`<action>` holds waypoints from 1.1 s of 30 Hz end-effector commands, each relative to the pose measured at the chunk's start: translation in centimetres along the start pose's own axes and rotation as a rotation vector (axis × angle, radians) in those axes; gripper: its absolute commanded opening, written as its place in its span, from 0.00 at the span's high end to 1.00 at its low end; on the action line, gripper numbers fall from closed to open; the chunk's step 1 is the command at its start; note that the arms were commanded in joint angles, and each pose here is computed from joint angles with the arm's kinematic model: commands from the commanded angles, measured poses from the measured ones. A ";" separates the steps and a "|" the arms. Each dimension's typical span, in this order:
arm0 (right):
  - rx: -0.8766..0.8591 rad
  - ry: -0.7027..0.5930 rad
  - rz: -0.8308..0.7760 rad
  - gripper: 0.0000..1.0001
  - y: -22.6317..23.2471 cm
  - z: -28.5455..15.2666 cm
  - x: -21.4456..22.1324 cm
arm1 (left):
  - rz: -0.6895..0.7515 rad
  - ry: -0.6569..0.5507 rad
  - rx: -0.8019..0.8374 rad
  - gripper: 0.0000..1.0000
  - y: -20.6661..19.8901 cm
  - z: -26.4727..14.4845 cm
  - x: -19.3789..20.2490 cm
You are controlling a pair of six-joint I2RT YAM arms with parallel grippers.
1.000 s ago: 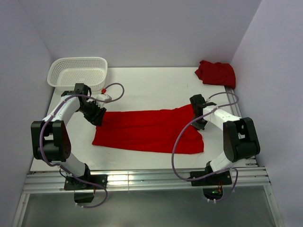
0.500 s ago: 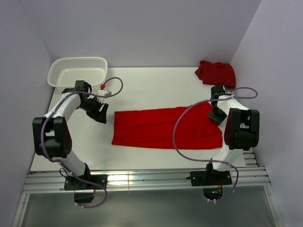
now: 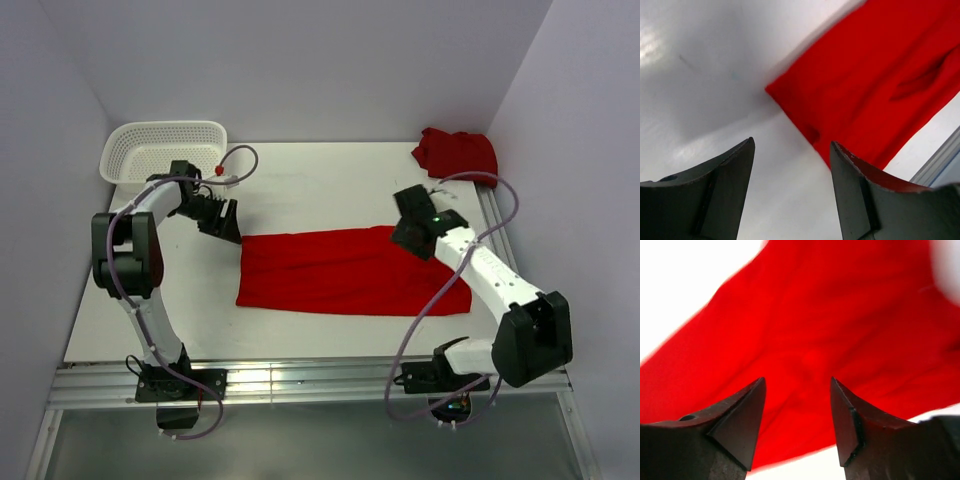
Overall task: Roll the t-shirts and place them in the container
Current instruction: Roll the tshirt
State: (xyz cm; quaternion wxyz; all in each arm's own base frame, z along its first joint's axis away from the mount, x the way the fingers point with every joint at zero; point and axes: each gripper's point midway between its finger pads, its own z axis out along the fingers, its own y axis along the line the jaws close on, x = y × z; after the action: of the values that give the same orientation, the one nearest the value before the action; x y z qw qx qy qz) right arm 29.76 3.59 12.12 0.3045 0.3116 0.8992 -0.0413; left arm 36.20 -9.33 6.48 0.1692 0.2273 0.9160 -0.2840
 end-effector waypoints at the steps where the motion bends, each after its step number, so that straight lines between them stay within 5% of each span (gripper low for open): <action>1: -0.140 0.065 -0.021 0.39 4.7 -2.4 5.3 | -0.060 -0.057 0.103 0.33 -0.8 0.8 -2.4; 17: -0.559 0.175 -0.375 0.42 27.1 -11.4 22.6 | -0.139 -0.021 0.060 0.45 0.7 3.7 -2.1; 33: -0.556 0.214 -0.573 0.43 31.2 -12.1 32.3 | -0.136 -0.005 0.035 0.66 0.7 5.2 -2.5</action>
State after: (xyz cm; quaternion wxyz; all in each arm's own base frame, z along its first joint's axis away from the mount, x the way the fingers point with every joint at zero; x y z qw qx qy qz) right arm 22.15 48.76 6.07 0.2519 -0.0395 0.9538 0.1590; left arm 38.22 -12.42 2.63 0.1281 0.1621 0.9260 -0.3158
